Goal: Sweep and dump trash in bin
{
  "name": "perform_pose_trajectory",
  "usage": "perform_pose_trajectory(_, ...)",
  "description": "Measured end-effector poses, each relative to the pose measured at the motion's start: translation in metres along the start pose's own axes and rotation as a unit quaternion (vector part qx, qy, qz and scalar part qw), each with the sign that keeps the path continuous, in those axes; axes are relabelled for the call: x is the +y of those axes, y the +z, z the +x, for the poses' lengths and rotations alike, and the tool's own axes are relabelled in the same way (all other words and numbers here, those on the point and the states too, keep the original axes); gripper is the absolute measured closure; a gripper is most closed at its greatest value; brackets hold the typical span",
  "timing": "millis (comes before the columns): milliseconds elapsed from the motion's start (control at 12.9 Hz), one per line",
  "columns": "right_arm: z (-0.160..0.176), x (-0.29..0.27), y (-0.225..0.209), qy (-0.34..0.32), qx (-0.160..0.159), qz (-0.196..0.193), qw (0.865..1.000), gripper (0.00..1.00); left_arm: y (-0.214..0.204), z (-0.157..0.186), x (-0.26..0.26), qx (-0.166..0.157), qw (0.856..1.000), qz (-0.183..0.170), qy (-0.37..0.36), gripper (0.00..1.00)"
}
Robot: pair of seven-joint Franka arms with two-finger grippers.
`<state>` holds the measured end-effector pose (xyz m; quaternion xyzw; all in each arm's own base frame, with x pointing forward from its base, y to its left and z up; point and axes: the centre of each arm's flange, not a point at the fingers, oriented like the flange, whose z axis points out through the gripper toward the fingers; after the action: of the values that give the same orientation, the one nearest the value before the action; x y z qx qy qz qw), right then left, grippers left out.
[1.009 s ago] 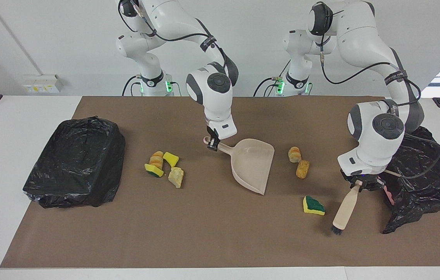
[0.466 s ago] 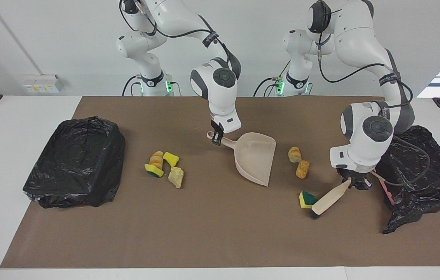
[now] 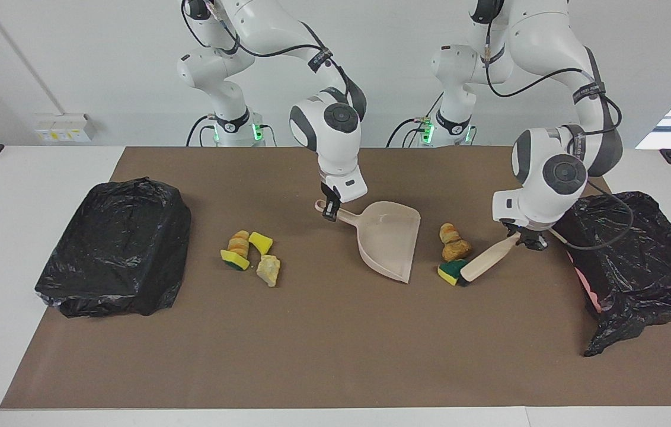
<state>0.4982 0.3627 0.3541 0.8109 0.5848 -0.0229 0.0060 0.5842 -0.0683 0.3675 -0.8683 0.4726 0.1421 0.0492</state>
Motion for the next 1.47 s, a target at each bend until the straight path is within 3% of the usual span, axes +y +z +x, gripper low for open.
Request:
perform_pose_trajectory(155, 0.0, 0.0, 0.0, 0.0, 0.0, 0.0, 1.0, 0.67, 0.01, -0.001, 0.029, -0.005, 0.998, -0.013, -0.054, 0.74)
perform_pose_trajectory(466, -0.001, -0.001, 0.0, 0.0, 0.0, 0.0, 1.0, 0.67, 0.02, 0.005, 0.06, 0.024, 0.983, -0.075, -0.165, 0.74)
perform_pose_trajectory(698, -0.001, -0.001, 0.001, 0.0, -0.001, 0.001, 1.0, 0.67, 0.022, 0.036, 0.12, 0.037, 0.975, -0.057, -0.21, 0.74)
perform_pose_trajectory(1086, -0.002, -0.002, 0.002, 0.0, -0.002, 0.001, 1.0, 0.67, 0.0, 0.086, 0.222, 0.046, 0.975, -0.031, -0.215, 0.74)
perform_pose_trajectory(1474, -0.002, -0.002, 0.002, 0.0, -0.002, 0.001, 1.0, 0.67, -0.063, 0.057, 0.181, 0.079, 0.961, -0.038, -0.262, 0.74)
